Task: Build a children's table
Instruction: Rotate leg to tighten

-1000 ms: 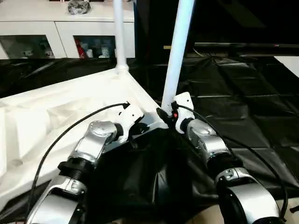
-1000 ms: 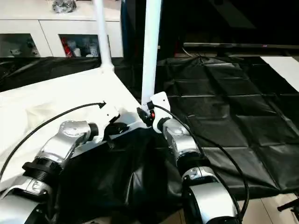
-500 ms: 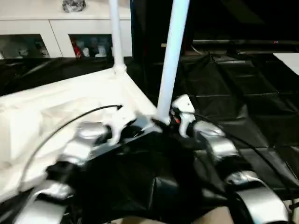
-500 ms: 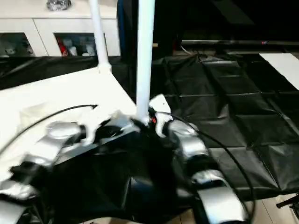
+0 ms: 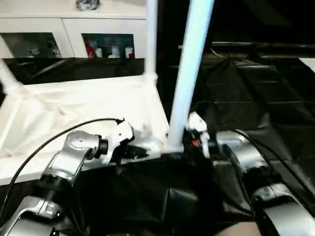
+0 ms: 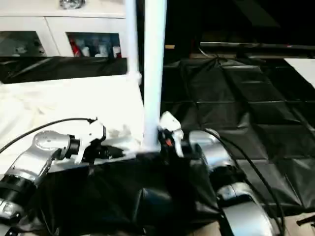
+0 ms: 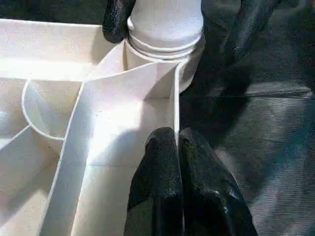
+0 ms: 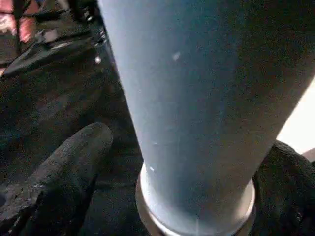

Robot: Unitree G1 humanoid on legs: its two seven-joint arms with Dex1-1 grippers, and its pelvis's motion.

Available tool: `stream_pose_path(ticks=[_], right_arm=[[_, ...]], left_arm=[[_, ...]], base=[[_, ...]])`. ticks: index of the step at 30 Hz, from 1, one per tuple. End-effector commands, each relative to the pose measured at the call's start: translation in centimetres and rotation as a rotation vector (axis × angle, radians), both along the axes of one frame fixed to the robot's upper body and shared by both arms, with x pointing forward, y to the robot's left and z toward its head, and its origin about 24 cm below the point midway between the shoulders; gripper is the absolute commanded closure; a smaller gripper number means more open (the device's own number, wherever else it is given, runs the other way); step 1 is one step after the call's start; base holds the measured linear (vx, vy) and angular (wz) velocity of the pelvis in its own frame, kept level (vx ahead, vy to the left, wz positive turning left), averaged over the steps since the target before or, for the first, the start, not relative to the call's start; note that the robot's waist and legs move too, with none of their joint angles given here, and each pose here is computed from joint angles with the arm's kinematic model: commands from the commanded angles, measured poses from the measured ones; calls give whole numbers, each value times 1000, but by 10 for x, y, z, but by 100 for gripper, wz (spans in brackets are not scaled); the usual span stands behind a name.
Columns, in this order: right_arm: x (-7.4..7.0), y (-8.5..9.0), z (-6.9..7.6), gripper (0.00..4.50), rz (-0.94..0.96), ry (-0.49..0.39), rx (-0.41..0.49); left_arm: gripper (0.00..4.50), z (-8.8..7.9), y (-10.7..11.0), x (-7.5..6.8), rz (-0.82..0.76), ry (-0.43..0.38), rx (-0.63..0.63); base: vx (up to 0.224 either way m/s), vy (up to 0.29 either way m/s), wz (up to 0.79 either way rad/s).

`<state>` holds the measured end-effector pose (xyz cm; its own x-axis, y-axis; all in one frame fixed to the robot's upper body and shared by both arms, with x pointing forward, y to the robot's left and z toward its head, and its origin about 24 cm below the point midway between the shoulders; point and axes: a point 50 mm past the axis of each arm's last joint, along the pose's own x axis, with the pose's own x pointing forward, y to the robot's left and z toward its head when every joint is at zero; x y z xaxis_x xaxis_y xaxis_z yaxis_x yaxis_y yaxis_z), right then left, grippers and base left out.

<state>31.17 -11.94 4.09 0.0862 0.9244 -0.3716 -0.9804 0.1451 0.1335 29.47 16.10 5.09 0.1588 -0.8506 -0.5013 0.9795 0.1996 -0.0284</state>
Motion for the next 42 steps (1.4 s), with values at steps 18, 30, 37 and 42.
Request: stream_pose_path(ticks=[18, 30, 37, 42], right_arm=[[-24, 8, -25, 181, 46, 130, -18], [-8, 52, -46, 191, -413, 80, 2], [-1, 85, -42, 191, -527, 60, 18], [-4, 96, -36, 114, -453, 56, 72]], left_arm=[[450, 6, -8, 0, -3, -36, -35], [450, 6, -43, 26, 221, -134, -58], [450, 7, -71, 35, 307, -159, -72], [450, 9, -81, 33, 260, -164, -86]], base=[[0, 0, 0], [0, 0, 0], [0, 0, 0], [0, 0, 0]])
